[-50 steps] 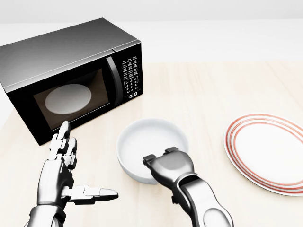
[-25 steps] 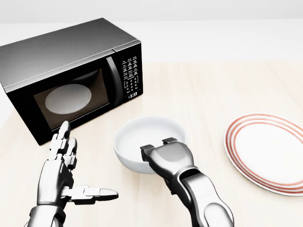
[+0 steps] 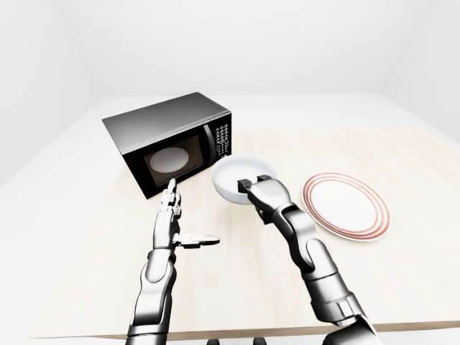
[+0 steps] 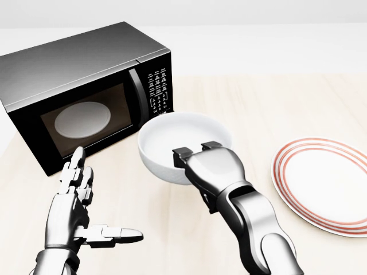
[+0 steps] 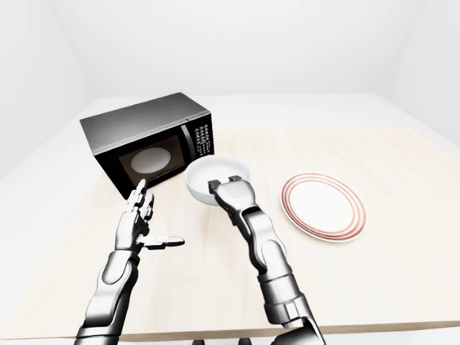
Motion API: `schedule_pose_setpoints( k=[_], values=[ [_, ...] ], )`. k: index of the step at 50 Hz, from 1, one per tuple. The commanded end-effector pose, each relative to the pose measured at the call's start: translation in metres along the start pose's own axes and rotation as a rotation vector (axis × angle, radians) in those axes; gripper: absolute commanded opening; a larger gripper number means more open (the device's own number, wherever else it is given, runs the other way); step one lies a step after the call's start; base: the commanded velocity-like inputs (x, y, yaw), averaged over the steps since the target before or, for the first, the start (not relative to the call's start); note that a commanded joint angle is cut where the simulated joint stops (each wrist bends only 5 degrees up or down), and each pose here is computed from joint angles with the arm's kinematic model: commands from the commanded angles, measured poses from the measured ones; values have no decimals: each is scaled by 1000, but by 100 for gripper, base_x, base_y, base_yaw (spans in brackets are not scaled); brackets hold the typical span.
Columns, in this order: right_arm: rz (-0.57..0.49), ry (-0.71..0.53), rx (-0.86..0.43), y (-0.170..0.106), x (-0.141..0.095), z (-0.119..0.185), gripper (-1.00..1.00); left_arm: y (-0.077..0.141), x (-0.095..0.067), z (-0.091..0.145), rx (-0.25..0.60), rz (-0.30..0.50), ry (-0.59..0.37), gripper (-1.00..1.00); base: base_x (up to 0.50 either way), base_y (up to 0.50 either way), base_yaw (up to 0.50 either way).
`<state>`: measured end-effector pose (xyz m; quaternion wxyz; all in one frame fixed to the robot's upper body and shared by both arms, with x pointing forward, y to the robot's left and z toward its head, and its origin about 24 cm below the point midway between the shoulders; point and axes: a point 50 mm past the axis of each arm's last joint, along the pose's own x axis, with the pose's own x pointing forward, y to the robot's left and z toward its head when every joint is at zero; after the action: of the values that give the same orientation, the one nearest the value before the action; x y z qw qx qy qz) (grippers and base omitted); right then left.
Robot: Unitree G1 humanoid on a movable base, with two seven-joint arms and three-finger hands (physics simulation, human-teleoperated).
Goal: Pick up the white bowl and put it on the plate.
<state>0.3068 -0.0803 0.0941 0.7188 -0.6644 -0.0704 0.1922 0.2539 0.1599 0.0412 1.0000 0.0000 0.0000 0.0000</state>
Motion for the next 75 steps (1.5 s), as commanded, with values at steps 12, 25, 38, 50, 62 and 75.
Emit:
schedule_pose_setpoints(
  k=[12, 25, 38, 50, 62, 75],
  values=[
    [-115, 90, -46, -36, -8, -34, -100, 0, 0, 0, 0, 0, 0, 100, 0, 0, 0],
    [-147, 159, -41, -43, -8, -65, -100, 0, 0, 0, 0, 0, 0, 100, 0, 0, 0],
    [-148, 241, -33, -40, -17, -95, -100, 0, 0, 0, 0, 0, 0, 100, 0, 0, 0],
    [-145, 295, -21, -42, -22, -114, -100, 0, 0, 0, 0, 0, 0, 100, 0, 0, 0],
    [-148, 360, -8, -42, -30, -137, -100, 0, 0, 0, 0, 0, 0, 100, 0, 0, 0],
    [-147, 449, 11, -38, -36, -169, -100, 0, 0, 0, 0, 0, 0, 100, 0, 0, 0]
  ],
)
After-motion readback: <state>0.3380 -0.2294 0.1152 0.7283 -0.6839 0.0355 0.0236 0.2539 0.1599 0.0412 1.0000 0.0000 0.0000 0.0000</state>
